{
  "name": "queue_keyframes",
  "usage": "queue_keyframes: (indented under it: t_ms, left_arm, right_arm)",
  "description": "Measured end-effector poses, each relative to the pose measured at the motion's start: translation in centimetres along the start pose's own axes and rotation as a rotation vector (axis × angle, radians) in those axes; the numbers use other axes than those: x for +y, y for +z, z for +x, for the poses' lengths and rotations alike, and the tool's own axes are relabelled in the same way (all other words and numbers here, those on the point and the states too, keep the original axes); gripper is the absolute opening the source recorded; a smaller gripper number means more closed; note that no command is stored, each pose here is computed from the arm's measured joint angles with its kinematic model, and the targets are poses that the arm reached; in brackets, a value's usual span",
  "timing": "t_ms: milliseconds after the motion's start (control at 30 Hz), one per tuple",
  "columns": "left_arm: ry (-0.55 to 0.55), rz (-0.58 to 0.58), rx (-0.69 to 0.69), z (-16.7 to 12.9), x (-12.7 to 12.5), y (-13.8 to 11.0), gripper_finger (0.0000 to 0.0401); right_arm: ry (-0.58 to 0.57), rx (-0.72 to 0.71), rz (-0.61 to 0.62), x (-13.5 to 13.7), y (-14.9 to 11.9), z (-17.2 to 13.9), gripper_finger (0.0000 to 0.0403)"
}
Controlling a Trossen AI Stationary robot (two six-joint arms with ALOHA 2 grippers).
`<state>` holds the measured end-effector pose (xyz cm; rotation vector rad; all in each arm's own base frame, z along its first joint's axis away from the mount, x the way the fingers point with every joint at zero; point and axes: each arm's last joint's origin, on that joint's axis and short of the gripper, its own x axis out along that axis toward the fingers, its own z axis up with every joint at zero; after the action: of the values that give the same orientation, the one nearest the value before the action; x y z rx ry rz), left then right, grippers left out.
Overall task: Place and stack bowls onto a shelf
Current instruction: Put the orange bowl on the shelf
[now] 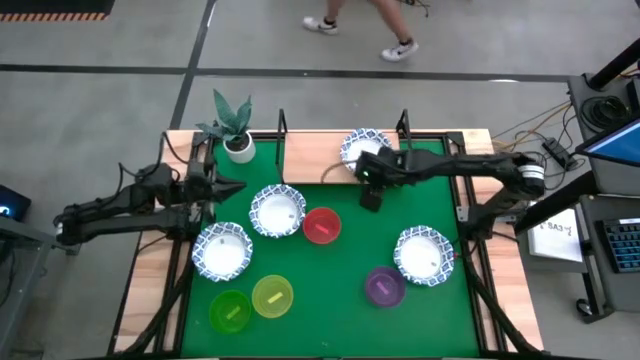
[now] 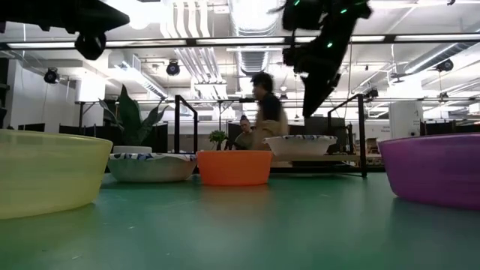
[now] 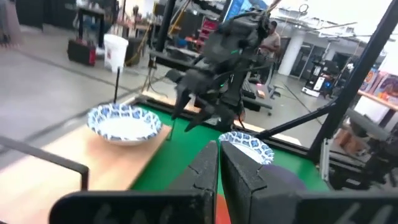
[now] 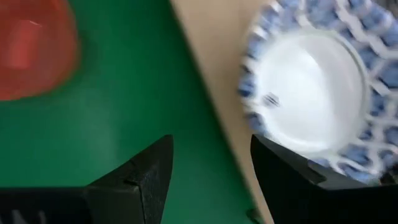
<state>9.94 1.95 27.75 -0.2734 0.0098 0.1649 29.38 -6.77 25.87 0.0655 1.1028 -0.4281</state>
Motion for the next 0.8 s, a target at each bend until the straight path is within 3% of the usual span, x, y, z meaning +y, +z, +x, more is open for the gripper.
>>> queue_keyframes:
  t_ms: [167, 400, 567, 800]
  left_arm:
    - [-0.03, -0.064, 0.026, 1.7, -0.3, -0.1, 0.0]
    - [-0.082, -0.166, 0.094, 4.8, -1.2, -1.0, 0.0]
    - [-0.118, -0.213, 0.16, 7.1, -2.2, -2.3, 0.0]
    - [-0.017, -0.209, 0.28, 10.9, -4.0, -2.6, 0.0]
  right_arm:
    - [0.157, -0.263, -0.046, 2.5, -2.7, -1.3, 0.0206]
    - [0.241, -0.548, -0.103, 3.9, -5.5, -3.6, 0.0205]
    - [0.238, -0.681, -0.175, 3.6, -5.8, -5.5, 0.0205]
    - [0.329, -0.78, -0.259, 3.2, -6.4, -7.8, 0.0206]
